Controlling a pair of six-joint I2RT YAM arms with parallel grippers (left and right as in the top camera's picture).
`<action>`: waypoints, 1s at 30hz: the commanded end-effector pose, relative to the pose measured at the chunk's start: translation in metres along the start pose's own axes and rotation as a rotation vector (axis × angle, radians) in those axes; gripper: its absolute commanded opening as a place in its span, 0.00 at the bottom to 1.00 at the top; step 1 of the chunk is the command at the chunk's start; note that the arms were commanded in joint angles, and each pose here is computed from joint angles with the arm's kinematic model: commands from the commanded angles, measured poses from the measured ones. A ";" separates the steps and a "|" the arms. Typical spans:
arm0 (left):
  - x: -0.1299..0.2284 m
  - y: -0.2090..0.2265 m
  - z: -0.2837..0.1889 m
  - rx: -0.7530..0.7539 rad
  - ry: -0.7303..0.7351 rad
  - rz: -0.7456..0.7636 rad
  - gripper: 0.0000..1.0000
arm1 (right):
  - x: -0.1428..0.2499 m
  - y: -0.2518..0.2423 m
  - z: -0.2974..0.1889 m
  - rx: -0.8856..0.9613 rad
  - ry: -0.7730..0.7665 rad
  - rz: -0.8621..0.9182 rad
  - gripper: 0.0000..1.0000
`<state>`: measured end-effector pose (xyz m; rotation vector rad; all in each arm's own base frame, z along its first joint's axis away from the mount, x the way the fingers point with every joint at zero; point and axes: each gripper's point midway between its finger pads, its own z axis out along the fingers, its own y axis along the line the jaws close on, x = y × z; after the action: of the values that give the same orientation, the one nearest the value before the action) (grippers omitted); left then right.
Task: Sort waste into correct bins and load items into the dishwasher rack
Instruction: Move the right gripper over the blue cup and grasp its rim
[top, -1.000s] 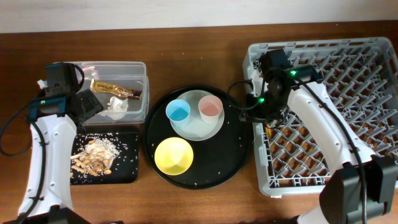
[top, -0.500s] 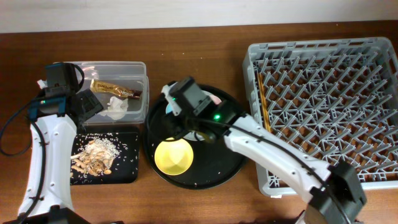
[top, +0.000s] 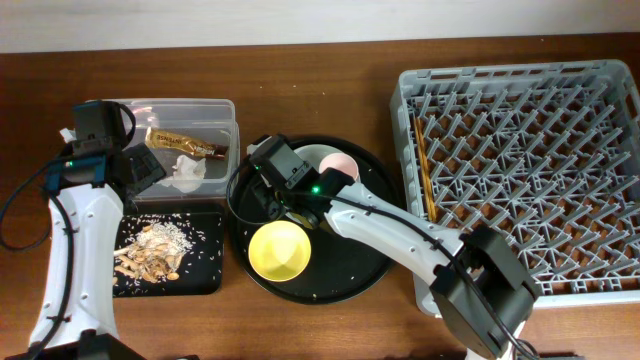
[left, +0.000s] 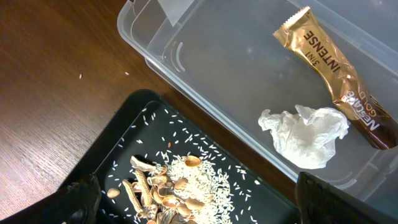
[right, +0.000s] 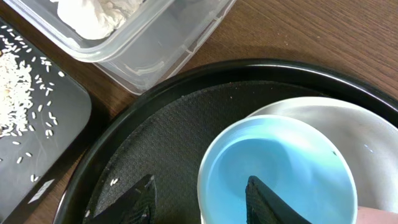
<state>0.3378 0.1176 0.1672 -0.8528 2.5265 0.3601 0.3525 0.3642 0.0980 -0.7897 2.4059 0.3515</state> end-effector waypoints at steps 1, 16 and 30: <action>-0.007 0.002 -0.008 0.004 -0.030 -0.003 0.99 | 0.004 -0.003 0.011 0.020 0.011 -0.014 0.45; -0.007 0.002 -0.008 0.004 -0.030 -0.003 0.99 | 0.017 -0.005 0.010 0.029 0.064 -0.016 0.24; -0.007 0.002 -0.008 0.004 -0.030 -0.003 0.99 | 0.029 -0.007 0.015 0.038 0.106 -0.030 0.17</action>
<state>0.3378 0.1176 0.1672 -0.8528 2.5265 0.3601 0.3445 0.3531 0.0775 -0.8359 2.4736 0.2847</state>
